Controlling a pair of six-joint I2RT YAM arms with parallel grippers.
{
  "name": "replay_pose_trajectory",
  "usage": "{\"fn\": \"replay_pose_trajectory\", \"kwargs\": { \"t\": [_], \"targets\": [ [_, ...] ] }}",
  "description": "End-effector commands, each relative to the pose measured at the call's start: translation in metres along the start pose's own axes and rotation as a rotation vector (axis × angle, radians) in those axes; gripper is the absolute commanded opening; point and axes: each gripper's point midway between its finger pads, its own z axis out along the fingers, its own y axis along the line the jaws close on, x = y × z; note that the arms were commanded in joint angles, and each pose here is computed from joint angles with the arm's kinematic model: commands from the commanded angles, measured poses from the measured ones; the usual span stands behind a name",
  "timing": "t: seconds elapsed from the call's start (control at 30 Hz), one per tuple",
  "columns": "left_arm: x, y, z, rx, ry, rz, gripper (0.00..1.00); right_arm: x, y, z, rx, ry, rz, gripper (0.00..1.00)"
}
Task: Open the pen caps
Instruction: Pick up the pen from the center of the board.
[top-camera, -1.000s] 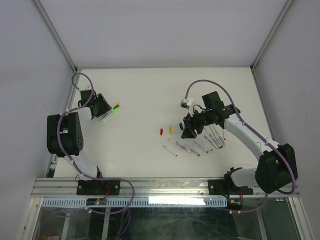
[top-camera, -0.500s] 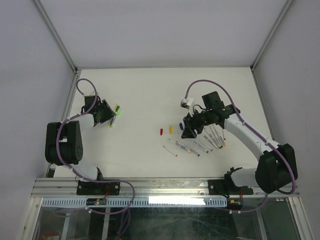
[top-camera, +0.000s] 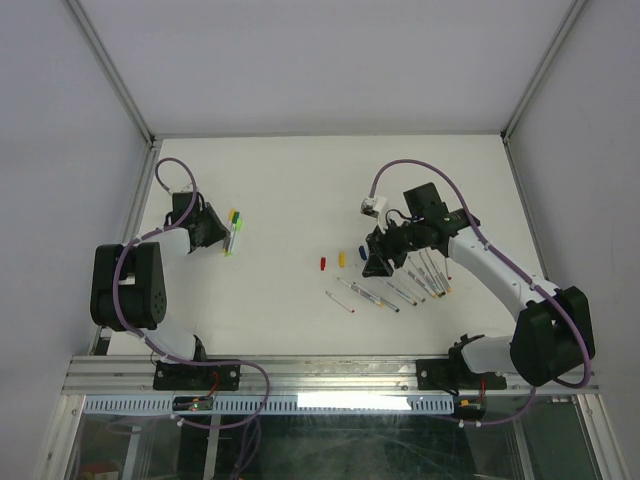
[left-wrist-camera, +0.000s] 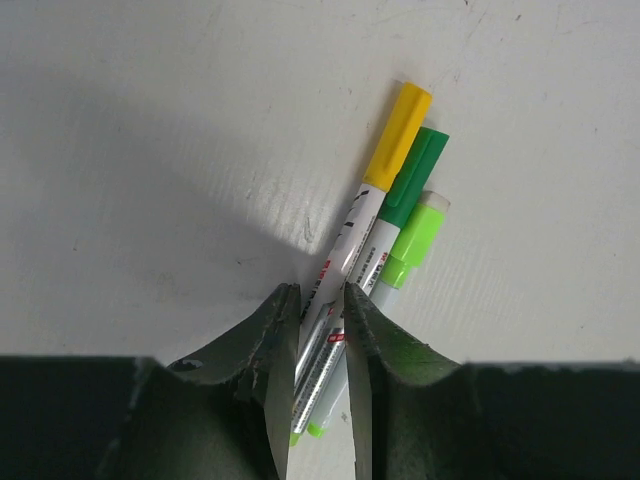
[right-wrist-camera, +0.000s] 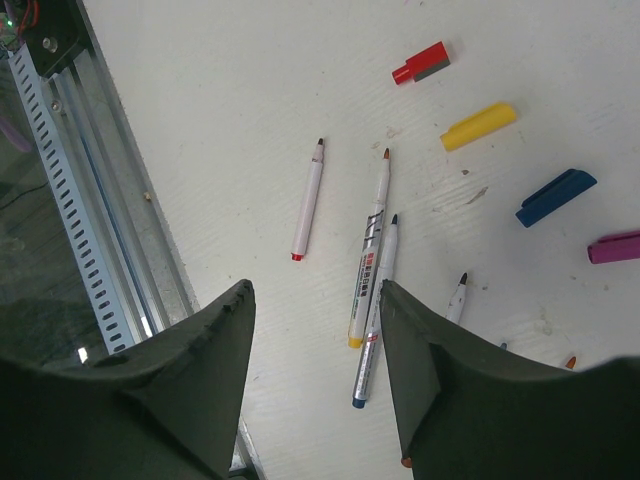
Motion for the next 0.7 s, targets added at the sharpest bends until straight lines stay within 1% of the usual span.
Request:
{"fn": "replay_pose_trajectory", "kwargs": {
  "t": [0.0, 0.17, 0.4, 0.5, 0.67],
  "targets": [
    [-0.017, -0.004, -0.005, -0.013, -0.049, 0.025, 0.24, -0.013, -0.001, -0.003, -0.004, -0.034, -0.034, 0.56],
    [-0.014, 0.002, -0.004, -0.038, -0.038, 0.034, 0.22, -0.013, -0.001, -0.003, -0.004, -0.034, -0.034, 0.56],
    [-0.024, 0.025, -0.018, -0.172, -0.106, 0.034, 0.16, -0.013, -0.001, -0.003, -0.005, -0.034, -0.034, 0.56],
    [-0.025, 0.029, -0.022, -0.200, -0.116, 0.039, 0.15, -0.014, 0.000, -0.003, -0.006, -0.035, -0.035, 0.56],
    [-0.017, 0.031, -0.015, -0.243, -0.077, 0.077, 0.16, -0.014, -0.001, -0.003, -0.006, -0.035, -0.033, 0.56]
  ]
}}
